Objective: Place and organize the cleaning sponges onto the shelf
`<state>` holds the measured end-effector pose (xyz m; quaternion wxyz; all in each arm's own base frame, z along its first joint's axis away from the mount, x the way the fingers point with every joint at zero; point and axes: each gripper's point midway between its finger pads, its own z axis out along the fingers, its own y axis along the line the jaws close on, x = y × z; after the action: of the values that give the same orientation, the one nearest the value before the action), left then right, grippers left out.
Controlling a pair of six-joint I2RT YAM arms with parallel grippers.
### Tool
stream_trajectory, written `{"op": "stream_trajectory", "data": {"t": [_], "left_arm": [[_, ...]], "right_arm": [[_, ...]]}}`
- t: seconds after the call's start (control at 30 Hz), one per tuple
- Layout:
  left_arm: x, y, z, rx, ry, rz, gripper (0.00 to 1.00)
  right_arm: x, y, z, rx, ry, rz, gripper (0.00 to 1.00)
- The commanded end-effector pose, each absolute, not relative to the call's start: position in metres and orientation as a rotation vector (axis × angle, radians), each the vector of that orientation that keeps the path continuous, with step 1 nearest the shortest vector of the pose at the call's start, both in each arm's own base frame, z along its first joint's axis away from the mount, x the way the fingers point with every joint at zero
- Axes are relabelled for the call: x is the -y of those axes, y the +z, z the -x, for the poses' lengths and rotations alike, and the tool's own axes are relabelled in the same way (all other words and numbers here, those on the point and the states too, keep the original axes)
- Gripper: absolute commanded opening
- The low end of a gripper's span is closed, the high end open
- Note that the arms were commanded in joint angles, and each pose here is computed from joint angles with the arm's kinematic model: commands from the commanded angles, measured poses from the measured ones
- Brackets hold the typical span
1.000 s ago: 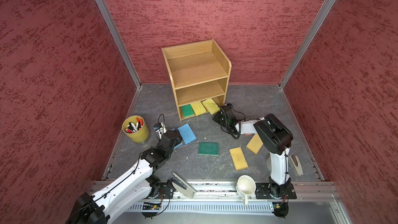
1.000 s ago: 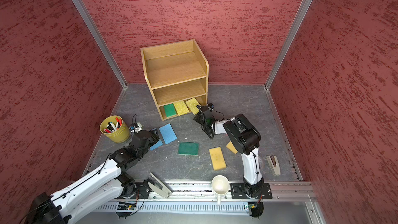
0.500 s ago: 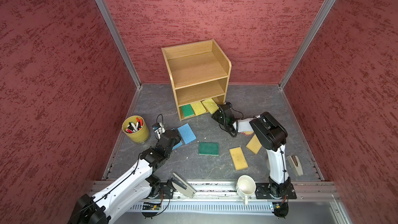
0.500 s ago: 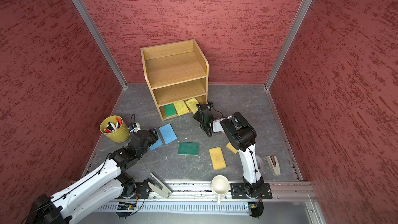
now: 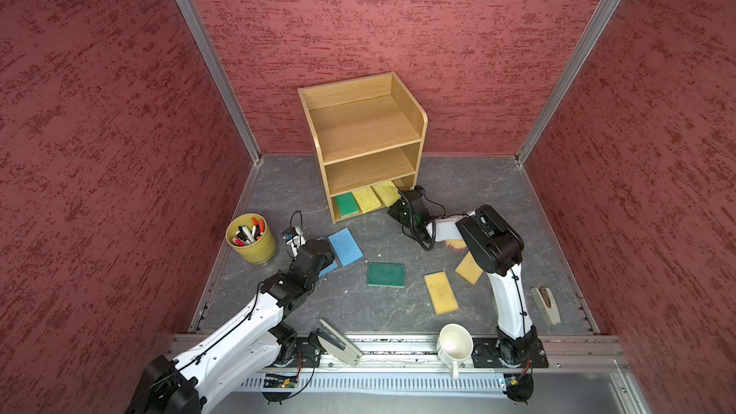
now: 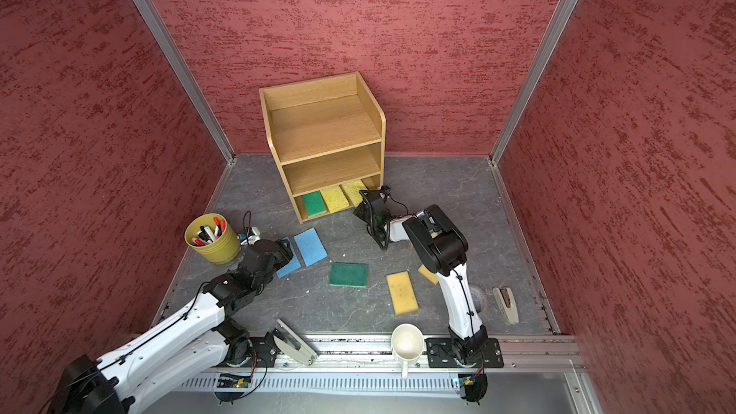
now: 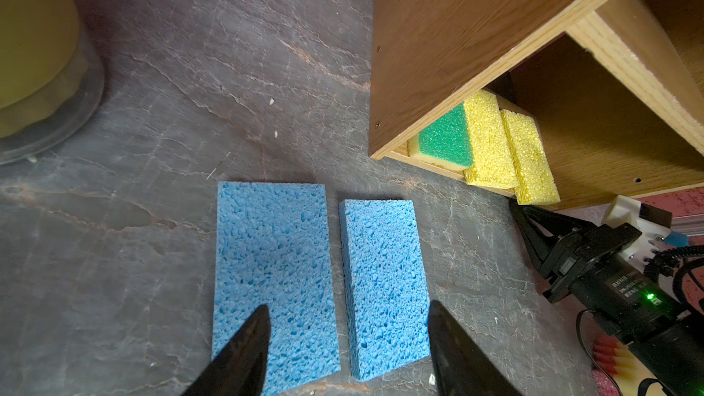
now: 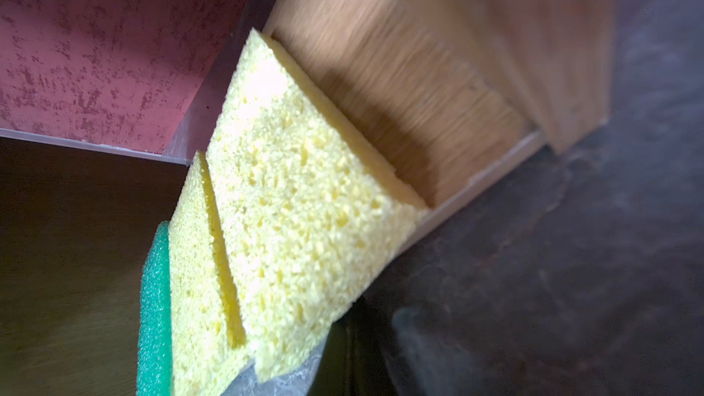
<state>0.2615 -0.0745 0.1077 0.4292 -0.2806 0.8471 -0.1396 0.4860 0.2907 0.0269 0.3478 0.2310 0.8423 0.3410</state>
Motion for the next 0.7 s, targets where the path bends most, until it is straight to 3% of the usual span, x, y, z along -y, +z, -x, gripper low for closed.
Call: {"op": "stream_trajectory", "data": {"t": [0.0, 0.33, 0.67], "left_arm": [[0.076, 0.106, -0.263, -2.117, -0.358, 0.698, 0.65], [0.076, 0.108, -0.263, -2.114, -0.363, 0.694, 0.65], [0.071, 0.106, -0.258, -2.112, -0.352, 0.701, 0.65]], "right_arm": [[-0.290, 0.025, -0.494, -2.170, 0.895, -0.621, 0.00], [-0.270, 0.042, -0.470, -2.131, 0.914, -0.646, 0.00], [-0.276, 0.046, -0.478, -2.108, 0.990, -0.658, 0.00]]}}
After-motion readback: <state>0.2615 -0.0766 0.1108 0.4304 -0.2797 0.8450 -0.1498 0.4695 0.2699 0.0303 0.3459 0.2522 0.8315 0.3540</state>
